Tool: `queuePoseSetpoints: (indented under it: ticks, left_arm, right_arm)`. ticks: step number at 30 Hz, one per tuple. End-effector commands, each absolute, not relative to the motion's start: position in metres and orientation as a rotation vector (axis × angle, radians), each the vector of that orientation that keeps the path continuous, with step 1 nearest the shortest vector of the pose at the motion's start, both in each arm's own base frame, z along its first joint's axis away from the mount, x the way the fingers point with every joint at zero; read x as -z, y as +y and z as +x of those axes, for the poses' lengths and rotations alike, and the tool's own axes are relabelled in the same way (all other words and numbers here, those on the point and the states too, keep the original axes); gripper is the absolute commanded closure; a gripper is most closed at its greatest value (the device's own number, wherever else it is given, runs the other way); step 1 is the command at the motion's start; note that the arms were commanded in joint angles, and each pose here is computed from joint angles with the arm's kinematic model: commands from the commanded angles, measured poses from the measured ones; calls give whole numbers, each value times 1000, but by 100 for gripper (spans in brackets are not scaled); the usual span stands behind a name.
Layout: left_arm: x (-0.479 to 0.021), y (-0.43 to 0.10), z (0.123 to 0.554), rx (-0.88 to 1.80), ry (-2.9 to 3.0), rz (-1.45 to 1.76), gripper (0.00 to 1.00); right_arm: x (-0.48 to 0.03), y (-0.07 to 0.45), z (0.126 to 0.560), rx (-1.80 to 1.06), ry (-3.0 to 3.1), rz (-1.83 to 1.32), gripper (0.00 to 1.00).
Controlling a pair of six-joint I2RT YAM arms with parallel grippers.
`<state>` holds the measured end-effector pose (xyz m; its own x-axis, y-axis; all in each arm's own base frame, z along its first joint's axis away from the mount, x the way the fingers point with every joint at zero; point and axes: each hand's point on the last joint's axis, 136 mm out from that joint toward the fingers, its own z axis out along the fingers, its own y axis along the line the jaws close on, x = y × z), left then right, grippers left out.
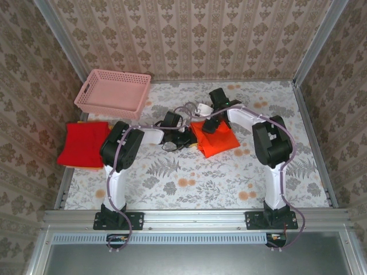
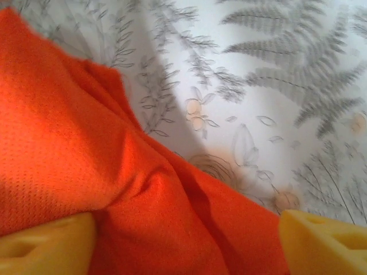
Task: Fold and stack the t-shirts
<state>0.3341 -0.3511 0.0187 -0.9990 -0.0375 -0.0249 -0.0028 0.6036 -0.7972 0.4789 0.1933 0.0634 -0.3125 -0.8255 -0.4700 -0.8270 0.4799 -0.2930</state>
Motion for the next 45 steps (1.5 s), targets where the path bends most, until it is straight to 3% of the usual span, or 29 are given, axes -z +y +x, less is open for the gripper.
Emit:
queuePoseSetpoints:
  ticks: [1, 5, 10, 18, 22, 26, 31, 35, 40, 43, 45]
  left_arm:
    - [70, -295, 299, 976, 3051, -308, 100]
    - [50, -294, 305, 969, 3004, -291, 98]
    - [13, -290, 317, 938, 2912, -264, 82]
    - [-39, -261, 331, 705, 2763, -249, 65]
    - [-60, -261, 339, 729, 2676, -262, 49]
    - [-68, -268, 342, 780, 2647, -269, 33]
    - [-71, -284, 344, 850, 2641, -225, 29]
    - [-74, -304, 350, 897, 2656, -150, 22]
    - [-68, -314, 363, 852, 2676, -92, 18]
    - [-55, -313, 374, 805, 2709, -84, 28]
    - [-47, -310, 380, 775, 2736, -94, 40]
  right_arm:
    - [-151, 185, 499, -77, 1987, -1017, 8]
    - [-164, 154, 494, -169, 2035, -702, 5]
    - [-130, 119, 483, -271, 2292, -343, 2]
    - [-80, 110, 469, -433, 2544, -77, 34]
    - [-56, 125, 458, -611, 2667, 57, 49]
    - [-41, 144, 443, -804, 2648, 202, 53]
    - [-43, 143, 422, -817, 2562, 425, 57]
    - [-62, 147, 408, -785, 2503, 452, 54]
    - [-79, 127, 405, -626, 2471, 439, 31]
    - [-81, 117, 409, -524, 2484, 410, 27]
    - [-81, 119, 415, -510, 2503, 383, 29]
